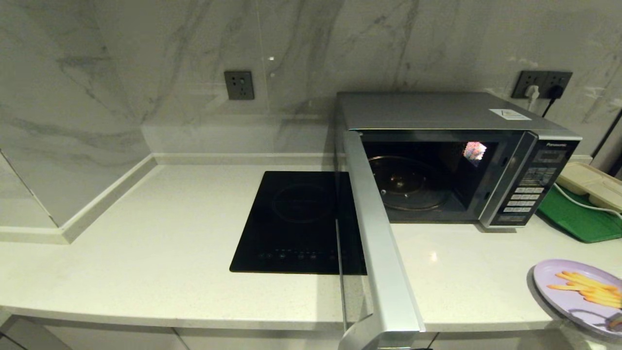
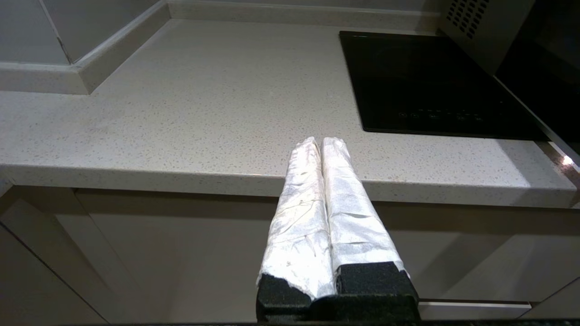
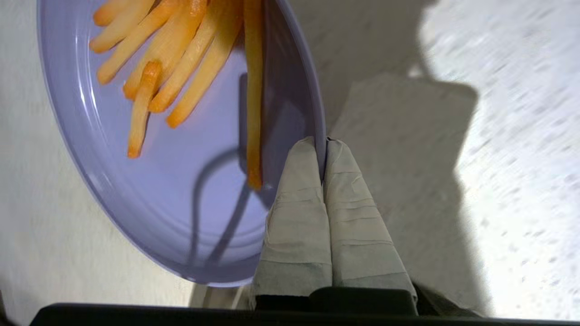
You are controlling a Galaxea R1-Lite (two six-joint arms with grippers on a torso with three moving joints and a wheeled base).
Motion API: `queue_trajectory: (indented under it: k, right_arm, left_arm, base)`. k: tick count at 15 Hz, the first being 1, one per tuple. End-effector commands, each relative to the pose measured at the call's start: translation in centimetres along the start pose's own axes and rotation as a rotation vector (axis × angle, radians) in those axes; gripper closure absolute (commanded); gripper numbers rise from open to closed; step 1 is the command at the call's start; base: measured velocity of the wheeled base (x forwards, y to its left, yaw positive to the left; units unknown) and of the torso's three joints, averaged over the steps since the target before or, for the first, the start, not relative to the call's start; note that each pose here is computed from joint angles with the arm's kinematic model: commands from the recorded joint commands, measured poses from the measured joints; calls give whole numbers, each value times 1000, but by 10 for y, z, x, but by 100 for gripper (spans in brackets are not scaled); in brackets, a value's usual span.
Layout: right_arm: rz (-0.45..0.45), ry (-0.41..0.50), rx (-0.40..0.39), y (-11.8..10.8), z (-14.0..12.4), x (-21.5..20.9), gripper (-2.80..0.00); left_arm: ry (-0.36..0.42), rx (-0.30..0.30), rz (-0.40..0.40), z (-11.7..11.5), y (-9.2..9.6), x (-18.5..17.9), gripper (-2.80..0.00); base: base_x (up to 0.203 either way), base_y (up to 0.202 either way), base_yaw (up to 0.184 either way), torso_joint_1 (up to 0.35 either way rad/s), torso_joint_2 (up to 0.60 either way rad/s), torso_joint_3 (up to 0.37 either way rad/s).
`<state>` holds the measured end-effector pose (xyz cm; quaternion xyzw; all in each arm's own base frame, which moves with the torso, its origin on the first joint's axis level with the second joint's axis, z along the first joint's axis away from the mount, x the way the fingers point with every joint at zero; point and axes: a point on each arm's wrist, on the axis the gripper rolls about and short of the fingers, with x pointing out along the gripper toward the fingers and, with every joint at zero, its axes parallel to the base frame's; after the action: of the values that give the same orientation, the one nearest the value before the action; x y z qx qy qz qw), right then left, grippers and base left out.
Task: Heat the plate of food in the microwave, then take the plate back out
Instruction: Put the plate in the microwave oven
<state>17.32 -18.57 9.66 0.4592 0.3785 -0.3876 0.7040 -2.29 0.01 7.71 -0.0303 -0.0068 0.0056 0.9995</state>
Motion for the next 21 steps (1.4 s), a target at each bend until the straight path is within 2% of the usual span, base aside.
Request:
queue_trajectory:
  k: [1, 6, 10, 13, 14, 17, 21]
  right_arm:
    - [41, 8, -67, 14, -13, -13, 0]
    - [132, 65, -191, 50, -47, -29, 0]
    - [260, 116, -286, 89, -87, -51, 0]
    - [322, 155, -333, 118, -107, -74, 0]
    - [326, 146, -351, 128, -112, -79, 0]
    - [263, 95, -384, 157, -121, -68, 0]
    - [281, 106, -350, 196, -132, -57, 0]
  left_arm:
    - [-1, -1, 1, 0, 0, 0, 0]
    - [-1, -1, 1, 0, 0, 0, 0]
    - [-1, -1, 1, 0, 0, 0, 0]
    - [-1, -1, 1, 0, 0, 0, 0]
    - [-1, -1, 1, 0, 0, 0, 0]
    - [-1, -1, 1, 0, 0, 0, 0]
    - [-1, -1, 1, 0, 0, 0, 0]
  base:
    - [0, 0, 0, 0, 0, 0]
    - [0, 0, 0, 0, 0, 0]
    - [0, 0, 0, 0, 0, 0]
    - [0, 0, 0, 0, 0, 0]
    - [0, 0, 0, 0, 0, 0]
    - [0, 0, 0, 0, 0, 0]
    - [0, 0, 0, 0, 0, 0]
